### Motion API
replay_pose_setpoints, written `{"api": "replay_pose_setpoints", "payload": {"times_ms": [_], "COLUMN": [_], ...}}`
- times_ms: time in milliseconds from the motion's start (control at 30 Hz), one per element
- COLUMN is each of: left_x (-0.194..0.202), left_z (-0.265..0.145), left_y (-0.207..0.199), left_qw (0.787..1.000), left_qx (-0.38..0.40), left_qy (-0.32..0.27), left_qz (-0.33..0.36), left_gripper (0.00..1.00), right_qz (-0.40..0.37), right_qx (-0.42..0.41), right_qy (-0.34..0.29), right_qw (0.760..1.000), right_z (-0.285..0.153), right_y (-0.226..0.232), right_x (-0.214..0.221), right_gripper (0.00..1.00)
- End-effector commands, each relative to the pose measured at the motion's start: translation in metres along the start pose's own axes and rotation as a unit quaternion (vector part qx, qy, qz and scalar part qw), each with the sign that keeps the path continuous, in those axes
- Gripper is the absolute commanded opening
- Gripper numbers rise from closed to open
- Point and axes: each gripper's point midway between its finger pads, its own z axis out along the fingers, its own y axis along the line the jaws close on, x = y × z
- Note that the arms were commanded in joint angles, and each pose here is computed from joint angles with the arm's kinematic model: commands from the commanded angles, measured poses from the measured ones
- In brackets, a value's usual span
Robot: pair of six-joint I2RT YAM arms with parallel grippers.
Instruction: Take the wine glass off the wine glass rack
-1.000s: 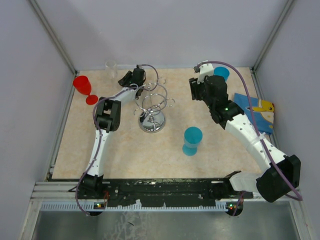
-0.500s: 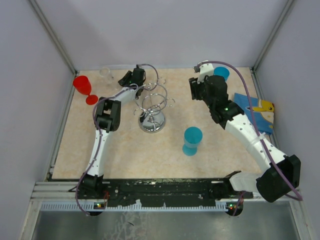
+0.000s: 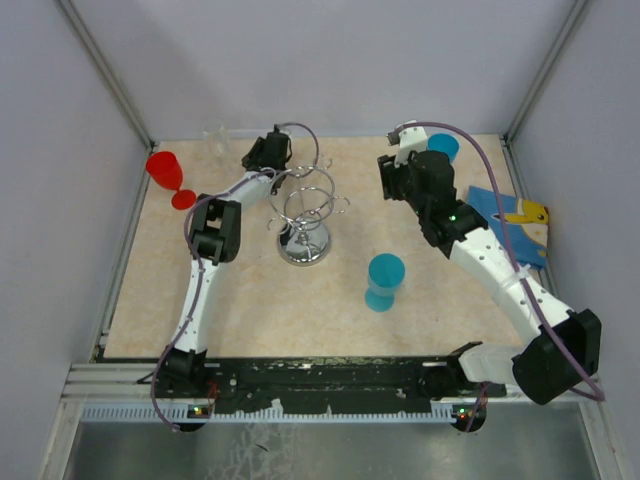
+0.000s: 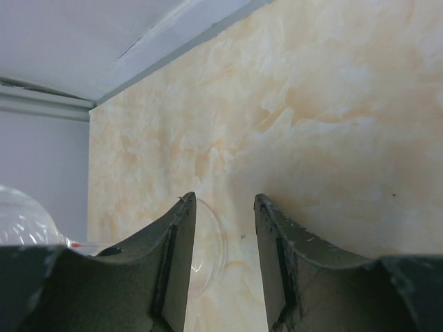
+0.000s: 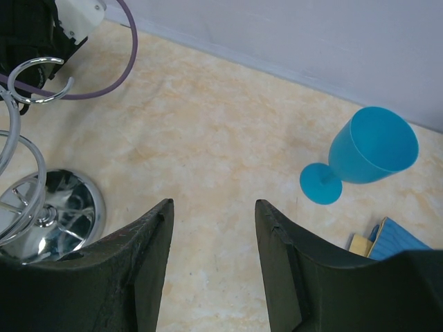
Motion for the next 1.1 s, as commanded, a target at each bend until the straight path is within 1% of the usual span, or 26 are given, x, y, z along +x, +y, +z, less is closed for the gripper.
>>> {"api": "replay_pose_setpoints", "payload": {"times_ms": [0,133,333,467,867,1067], "left_x": [0.023,0.011,-0.014,-0.022,-0.035,-0.053], "left_z": [-0.002,-0.003,-0.006,-0.004,-0.007,-0.010], "left_y": [-0.053,-0.051,-0.035,-0.025,-0.014,0.001], "left_qw": [0.995,0.993,0.991,0.986,0.980,0.974], "left_qx": [0.101,0.119,0.125,0.142,0.165,0.174], "left_qy": [0.016,0.001,-0.027,-0.031,-0.047,-0.067], "left_qz": [0.008,-0.011,-0.047,-0.079,-0.099,-0.126], "left_gripper": [0.48,0.50,0.52,0.53,0.54,0.55], "right_qz": [-0.003,-0.003,-0.004,-0.004,-0.005,-0.005], "right_qx": [0.009,0.010,0.011,0.012,0.012,0.012], "right_qy": [-0.023,-0.020,-0.016,-0.014,-0.011,-0.008], "right_qw": [1.000,1.000,1.000,1.000,1.000,1.000], "right_z": [0.004,0.006,0.009,0.009,0.011,0.013], "right_y": [-0.003,-0.003,-0.003,-0.004,-0.004,-0.003], "right_x": [-0.012,-0.011,-0.008,-0.007,-0.005,-0.003], "right_gripper": [0.51,0.51,0.51,0.51,0.51,0.51]}}
